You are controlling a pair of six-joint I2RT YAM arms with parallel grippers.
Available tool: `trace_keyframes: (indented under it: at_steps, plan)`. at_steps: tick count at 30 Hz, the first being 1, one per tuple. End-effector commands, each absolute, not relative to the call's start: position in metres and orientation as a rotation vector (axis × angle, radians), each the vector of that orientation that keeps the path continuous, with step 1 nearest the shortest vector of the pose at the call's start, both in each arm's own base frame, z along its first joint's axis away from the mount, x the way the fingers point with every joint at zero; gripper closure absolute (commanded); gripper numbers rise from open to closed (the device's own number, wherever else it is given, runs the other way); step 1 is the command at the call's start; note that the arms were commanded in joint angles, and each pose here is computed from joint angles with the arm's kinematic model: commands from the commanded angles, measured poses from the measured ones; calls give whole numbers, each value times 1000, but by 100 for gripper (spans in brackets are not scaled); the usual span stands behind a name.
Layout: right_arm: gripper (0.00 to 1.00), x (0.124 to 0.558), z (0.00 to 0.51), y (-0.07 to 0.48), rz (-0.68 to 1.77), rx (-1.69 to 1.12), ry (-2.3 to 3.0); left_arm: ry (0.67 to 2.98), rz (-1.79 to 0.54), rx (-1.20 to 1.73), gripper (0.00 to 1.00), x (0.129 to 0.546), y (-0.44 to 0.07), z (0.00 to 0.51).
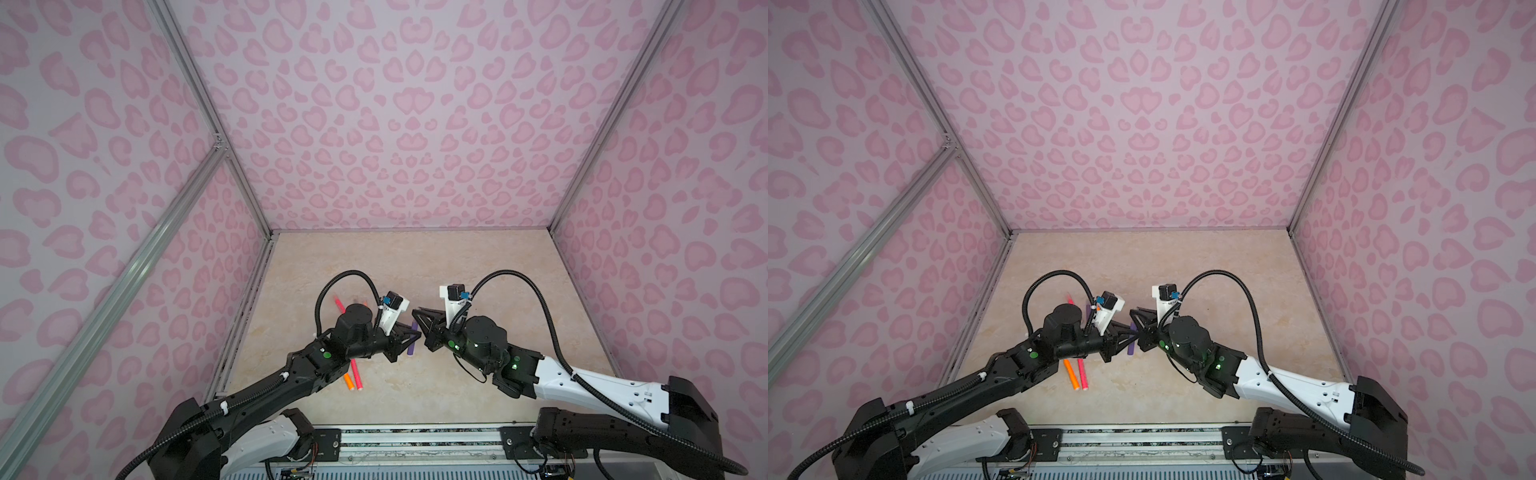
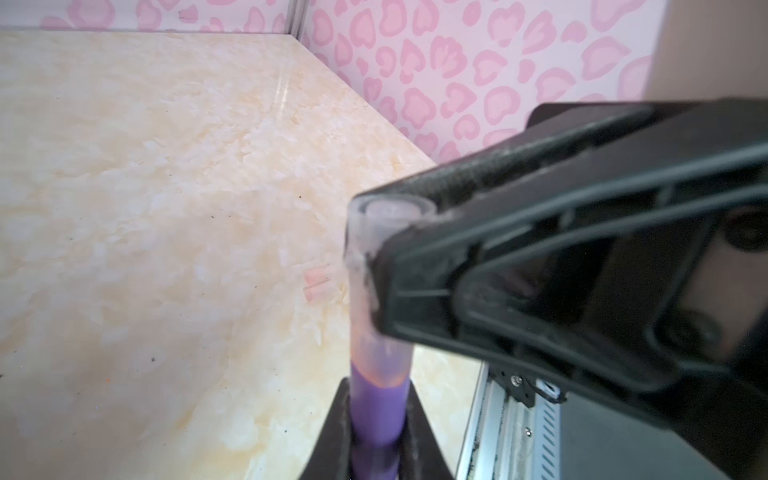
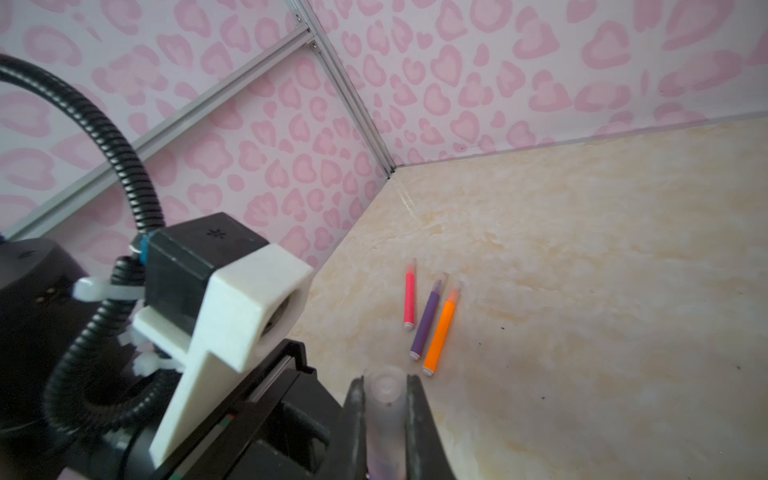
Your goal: Insert the pens into the pen caps
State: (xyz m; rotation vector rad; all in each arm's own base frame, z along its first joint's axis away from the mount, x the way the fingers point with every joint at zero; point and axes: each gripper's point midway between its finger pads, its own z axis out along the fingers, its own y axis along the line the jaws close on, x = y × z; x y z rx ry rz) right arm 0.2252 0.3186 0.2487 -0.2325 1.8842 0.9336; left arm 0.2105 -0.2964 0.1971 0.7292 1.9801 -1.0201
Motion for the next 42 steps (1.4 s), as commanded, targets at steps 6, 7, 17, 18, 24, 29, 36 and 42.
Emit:
trace_keyframes:
  at_steps: [6,7,17,18,24,29,36,42]
  plan:
    - [100,195,191,303,657,-250,2122,1869,-574,503,96,260,-273,229]
    - [100,194,191,302,641,-242,2117,1873,-558,490,96,261,-270,229]
    - [100,162,189,323,935,-335,1992,1848,-732,540,96,247,-284,240]
    - [100,159,191,322,983,-339,1962,1840,-782,554,96,244,-286,243]
    - [100,140,204,311,1124,-415,1840,1741,-1001,618,96,227,-287,266]
    - [100,142,218,302,1134,-415,1792,1707,-1071,705,96,214,-298,270]
    - [64,173,246,269,1001,-278,1783,1752,-994,680,96,225,-297,257]
    - [43,189,288,262,959,-251,1751,1768,-888,724,96,222,-305,250]
